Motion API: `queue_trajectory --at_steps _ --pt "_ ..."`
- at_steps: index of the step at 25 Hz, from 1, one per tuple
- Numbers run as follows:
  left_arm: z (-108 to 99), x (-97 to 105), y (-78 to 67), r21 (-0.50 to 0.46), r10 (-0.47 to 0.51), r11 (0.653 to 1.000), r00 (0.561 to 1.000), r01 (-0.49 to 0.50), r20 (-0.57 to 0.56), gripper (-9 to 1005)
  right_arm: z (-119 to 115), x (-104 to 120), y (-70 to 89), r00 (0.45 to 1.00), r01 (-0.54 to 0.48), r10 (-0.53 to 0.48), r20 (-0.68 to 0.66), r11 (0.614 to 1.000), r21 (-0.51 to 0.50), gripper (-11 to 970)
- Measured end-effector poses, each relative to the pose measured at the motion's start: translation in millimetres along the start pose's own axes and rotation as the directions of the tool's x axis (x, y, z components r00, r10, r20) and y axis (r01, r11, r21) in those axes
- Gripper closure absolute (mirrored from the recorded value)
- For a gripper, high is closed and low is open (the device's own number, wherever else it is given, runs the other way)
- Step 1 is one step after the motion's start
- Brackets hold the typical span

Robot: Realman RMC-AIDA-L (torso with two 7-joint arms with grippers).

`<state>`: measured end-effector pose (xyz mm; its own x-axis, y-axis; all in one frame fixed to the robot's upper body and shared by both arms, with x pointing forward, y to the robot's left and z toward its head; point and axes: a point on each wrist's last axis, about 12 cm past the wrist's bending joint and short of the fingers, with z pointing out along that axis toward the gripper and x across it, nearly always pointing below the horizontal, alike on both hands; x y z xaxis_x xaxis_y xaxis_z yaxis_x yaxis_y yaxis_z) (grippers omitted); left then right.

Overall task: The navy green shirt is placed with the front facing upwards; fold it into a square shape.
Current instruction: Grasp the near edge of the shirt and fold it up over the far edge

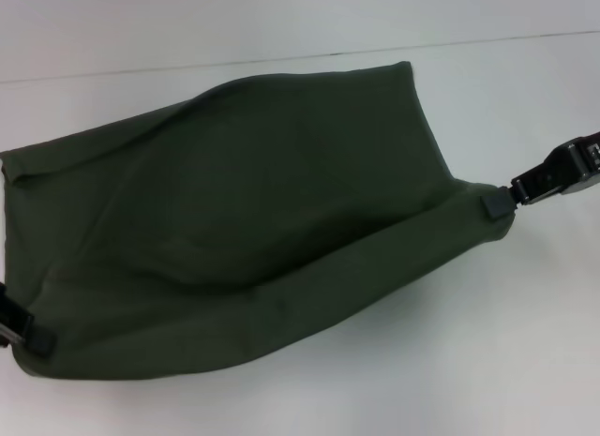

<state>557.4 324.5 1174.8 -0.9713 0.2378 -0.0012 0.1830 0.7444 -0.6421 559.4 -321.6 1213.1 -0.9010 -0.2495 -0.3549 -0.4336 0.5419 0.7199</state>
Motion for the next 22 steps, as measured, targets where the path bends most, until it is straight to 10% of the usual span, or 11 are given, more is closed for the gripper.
queue_trajectory --at_steps 22 --pt "-4.0 5.7 8.1 -0.064 -0.041 0.997 0.998 0.038 -0.053 907 15.0 24.9 0.1 0.99 -0.074 0.075 -0.119 0.997 0.013 909"
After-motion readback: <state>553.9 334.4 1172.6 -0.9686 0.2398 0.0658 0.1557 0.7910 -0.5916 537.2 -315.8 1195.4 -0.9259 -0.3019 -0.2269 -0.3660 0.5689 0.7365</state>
